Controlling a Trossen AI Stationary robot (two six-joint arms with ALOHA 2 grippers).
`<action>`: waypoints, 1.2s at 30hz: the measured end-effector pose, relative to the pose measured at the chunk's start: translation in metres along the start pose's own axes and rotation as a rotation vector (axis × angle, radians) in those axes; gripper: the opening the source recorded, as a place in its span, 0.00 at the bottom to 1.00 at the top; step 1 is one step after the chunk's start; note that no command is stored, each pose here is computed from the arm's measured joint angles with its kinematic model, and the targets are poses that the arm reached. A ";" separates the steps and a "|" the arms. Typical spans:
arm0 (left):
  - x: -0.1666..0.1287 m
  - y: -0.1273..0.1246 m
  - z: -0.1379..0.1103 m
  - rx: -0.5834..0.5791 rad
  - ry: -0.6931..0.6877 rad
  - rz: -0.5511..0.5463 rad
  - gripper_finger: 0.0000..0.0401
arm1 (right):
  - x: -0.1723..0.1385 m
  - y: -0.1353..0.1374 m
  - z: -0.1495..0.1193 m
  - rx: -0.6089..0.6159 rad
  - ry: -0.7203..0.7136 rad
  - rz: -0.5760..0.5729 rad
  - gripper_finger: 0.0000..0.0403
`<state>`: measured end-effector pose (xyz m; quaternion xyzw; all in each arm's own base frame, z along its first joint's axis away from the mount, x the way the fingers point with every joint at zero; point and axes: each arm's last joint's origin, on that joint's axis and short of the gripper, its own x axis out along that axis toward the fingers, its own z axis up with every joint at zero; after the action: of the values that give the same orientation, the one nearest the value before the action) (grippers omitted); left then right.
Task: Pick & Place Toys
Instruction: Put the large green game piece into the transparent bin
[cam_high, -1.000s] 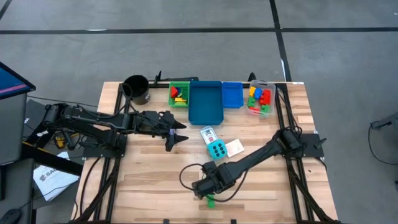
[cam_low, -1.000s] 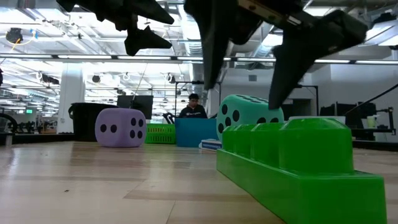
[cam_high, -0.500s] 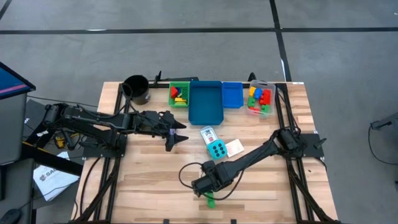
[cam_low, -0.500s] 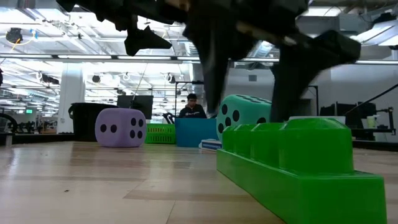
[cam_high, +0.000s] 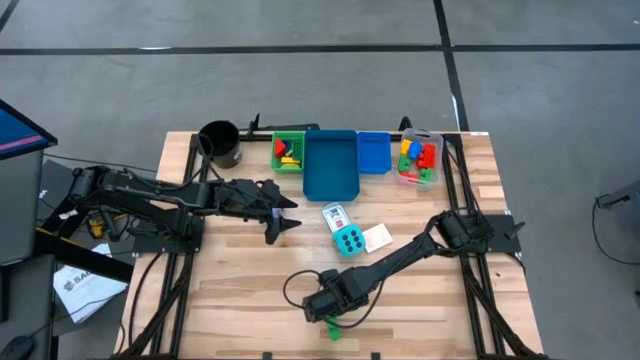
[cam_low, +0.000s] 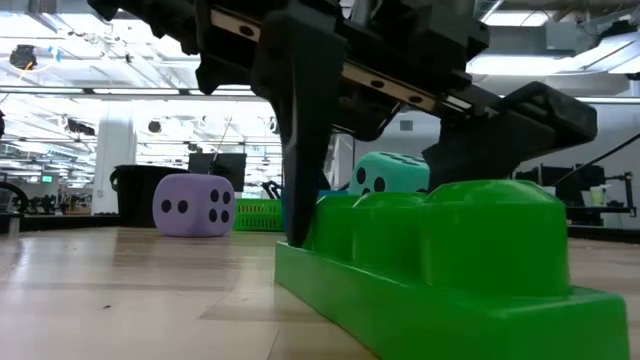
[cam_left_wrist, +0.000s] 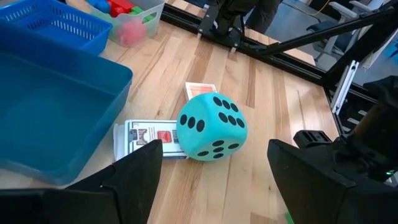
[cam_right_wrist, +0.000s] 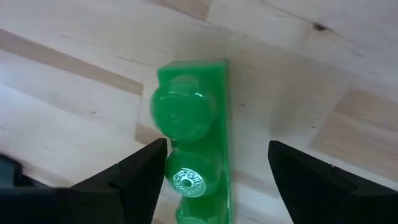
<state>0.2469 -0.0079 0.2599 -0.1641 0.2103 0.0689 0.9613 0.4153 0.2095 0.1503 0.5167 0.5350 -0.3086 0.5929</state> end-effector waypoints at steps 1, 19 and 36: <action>0.000 0.000 0.000 0.000 -0.001 -0.001 0.71 | 0.000 0.000 0.000 0.000 0.001 -0.003 0.68; 0.000 0.000 0.000 0.000 0.003 0.001 0.71 | -0.002 0.005 -0.001 -0.122 0.025 0.046 0.28; 0.000 0.000 0.000 0.000 0.003 0.001 0.71 | -0.013 0.005 -0.002 -0.193 0.025 0.061 0.28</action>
<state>0.2468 -0.0079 0.2598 -0.1639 0.2119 0.0694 0.9610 0.4162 0.2106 0.1645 0.4770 0.5536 -0.2307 0.6425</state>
